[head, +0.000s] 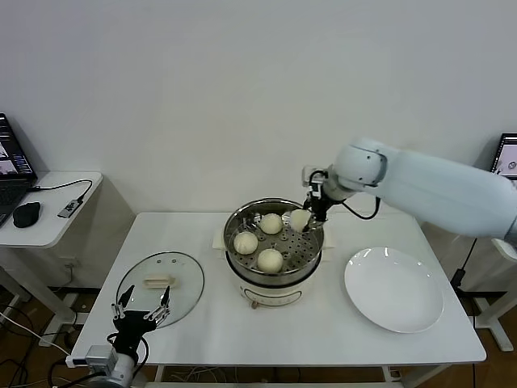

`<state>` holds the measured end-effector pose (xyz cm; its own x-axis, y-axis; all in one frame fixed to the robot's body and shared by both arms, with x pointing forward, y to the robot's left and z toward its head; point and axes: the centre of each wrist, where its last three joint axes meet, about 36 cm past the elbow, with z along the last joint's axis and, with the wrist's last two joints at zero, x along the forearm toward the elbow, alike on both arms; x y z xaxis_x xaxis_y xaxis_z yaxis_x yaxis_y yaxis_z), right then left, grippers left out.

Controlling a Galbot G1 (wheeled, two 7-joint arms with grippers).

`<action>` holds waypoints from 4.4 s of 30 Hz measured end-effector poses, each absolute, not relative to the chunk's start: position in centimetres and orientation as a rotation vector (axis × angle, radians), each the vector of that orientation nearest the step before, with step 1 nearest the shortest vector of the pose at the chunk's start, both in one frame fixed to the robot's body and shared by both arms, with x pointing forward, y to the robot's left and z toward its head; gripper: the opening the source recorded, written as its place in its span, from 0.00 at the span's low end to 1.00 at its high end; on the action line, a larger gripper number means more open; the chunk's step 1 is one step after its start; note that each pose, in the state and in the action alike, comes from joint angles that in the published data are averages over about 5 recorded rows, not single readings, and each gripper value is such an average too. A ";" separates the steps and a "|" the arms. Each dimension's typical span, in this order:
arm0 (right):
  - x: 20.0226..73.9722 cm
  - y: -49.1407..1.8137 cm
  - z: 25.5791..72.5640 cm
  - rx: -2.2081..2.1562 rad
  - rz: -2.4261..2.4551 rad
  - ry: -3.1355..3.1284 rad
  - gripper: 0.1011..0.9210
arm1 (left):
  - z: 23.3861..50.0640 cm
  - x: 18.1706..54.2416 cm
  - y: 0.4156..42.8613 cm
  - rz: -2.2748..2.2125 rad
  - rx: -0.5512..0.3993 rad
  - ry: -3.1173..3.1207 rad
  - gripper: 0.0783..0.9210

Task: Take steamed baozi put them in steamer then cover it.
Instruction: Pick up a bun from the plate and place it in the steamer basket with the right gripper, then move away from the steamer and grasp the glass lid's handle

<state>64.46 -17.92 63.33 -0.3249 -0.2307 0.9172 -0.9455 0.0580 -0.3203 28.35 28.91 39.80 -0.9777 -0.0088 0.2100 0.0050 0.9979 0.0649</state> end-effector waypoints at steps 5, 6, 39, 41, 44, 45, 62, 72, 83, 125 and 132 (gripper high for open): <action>64.6 -17.4 61.4 1.185 1.299 -1.636 0.60 | 39.8 28.5 29.0 -0.098 0.003 -2.928 0.88; 64.6 -17.3 61.0 1.184 1.297 -1.633 0.60 | 39.7 28.5 29.0 -0.098 0.003 -2.928 0.88; 63.0 -19.8 62.8 1.231 1.313 -1.741 0.88 | 39.5 28.7 28.9 -0.087 0.005 -2.927 0.88; 62.5 -20.7 63.2 1.249 1.313 -1.771 0.88 | 39.5 28.7 28.7 -0.085 0.001 -2.929 0.88; 61.4 -22.3 63.4 1.271 1.305 -1.835 0.88 | 39.6 28.7 28.6 -0.083 -0.003 -2.931 0.88; 61.0 -22.9 63.3 1.275 1.298 -1.862 0.88 | 39.6 28.7 28.6 -0.084 -0.004 -2.931 0.88; 52.7 -30.3 55.2 1.156 1.103 -2.545 0.88 | 39.1 28.2 28.0 -0.092 -0.007 -2.931 0.88; 48.0 -31.3 49.9 0.957 0.855 -2.972 0.88 | 38.1 28.2 27.0 -0.143 0.018 -2.943 0.88; 39.4 -34.8 45.1 0.422 0.507 -3.211 0.88 | 35.7 28.3 28.5 -0.766 0.083 -2.946 0.88; 22.9 -42.7 38.5 -0.628 0.427 -2.991 0.88 | 28.8 38.0 37.7 -2.254 -0.292 -2.126 0.88; 22.5 -42.9 38.2 -0.633 0.434 -2.979 0.88 | 28.1 39.5 37.7 -2.255 -0.287 -2.111 0.88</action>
